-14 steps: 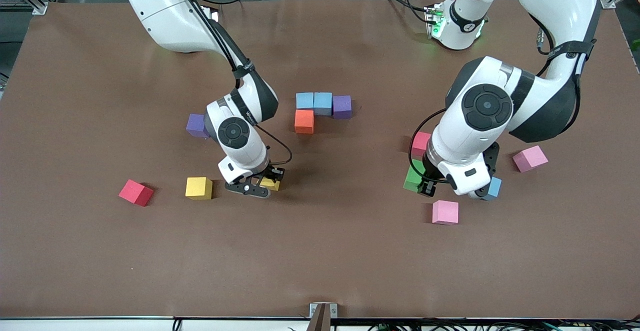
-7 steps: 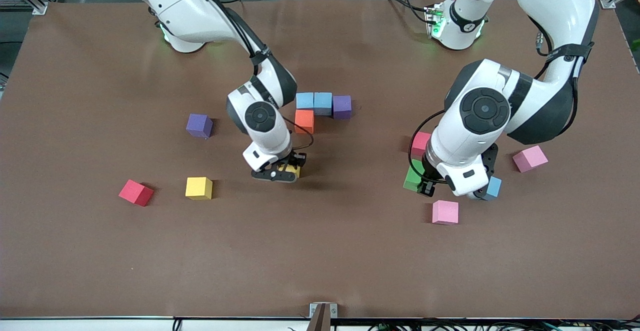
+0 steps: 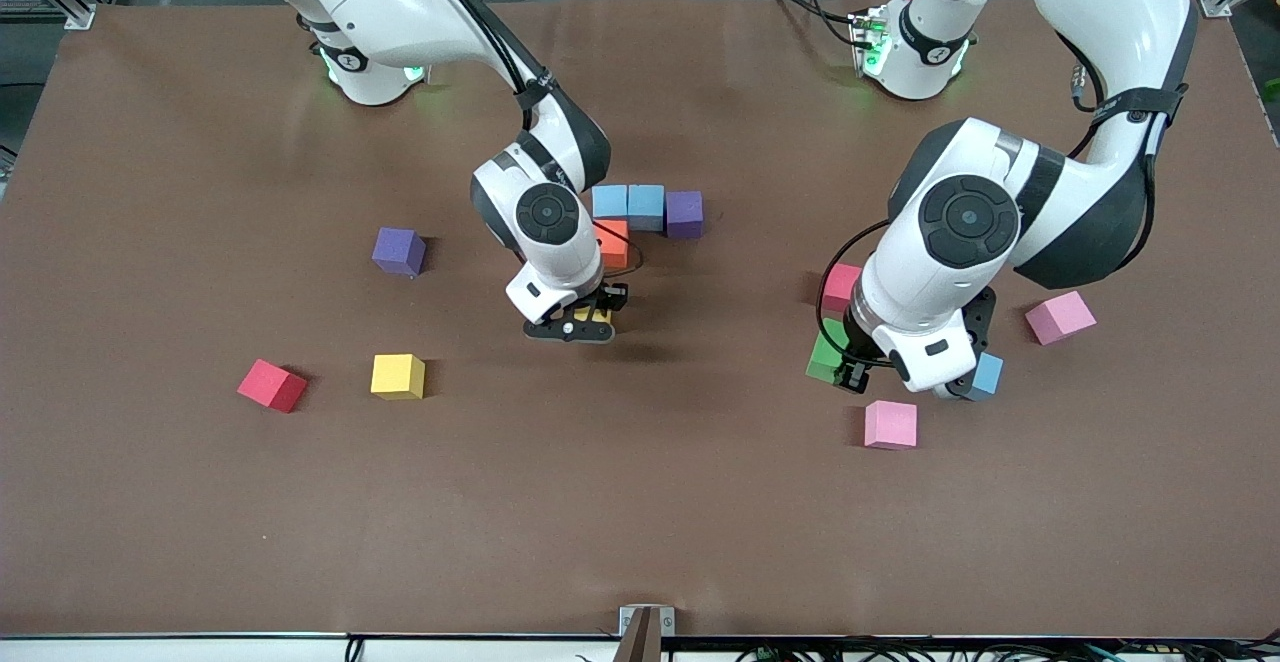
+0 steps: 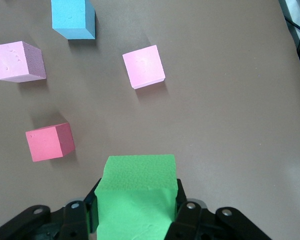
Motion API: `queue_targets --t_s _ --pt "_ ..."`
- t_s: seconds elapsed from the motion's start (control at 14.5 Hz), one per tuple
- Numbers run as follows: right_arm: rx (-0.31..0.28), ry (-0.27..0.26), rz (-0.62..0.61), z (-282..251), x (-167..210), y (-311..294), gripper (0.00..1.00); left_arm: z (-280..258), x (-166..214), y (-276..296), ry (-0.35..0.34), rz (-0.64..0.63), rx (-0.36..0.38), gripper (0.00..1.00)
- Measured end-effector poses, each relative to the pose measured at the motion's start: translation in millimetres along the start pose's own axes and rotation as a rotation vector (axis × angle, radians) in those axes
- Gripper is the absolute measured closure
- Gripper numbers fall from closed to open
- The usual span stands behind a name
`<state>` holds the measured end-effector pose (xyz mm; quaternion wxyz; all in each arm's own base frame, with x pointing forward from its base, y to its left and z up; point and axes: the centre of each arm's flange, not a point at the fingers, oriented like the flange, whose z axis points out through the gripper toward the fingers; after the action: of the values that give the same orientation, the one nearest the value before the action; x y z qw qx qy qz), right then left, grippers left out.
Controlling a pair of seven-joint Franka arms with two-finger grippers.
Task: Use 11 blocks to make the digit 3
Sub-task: 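Carry the yellow block beside the orange block with the right gripper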
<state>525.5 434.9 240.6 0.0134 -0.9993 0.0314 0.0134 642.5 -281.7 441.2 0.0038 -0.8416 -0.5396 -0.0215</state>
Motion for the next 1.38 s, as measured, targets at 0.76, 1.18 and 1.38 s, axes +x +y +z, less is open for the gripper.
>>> queue_targets --t_s 0.76,1.18,1.38 --pt "0.006 0.006 0.028 -1.8 -29.0 -11.3 0.51 -3.0 6.6 0.1 0.001 0.011 -0.005 0.44" --pt "0.016 0.018 0.036 1.7 -36.1 -6.1 0.51 -3.1 7.3 0.0 0.001 0.028 -0.005 0.44" --pt "0.022 0.024 0.043 5.5 -38.2 -5.1 0.51 -3.0 5.0 0.0 0.001 0.043 -0.005 0.44"
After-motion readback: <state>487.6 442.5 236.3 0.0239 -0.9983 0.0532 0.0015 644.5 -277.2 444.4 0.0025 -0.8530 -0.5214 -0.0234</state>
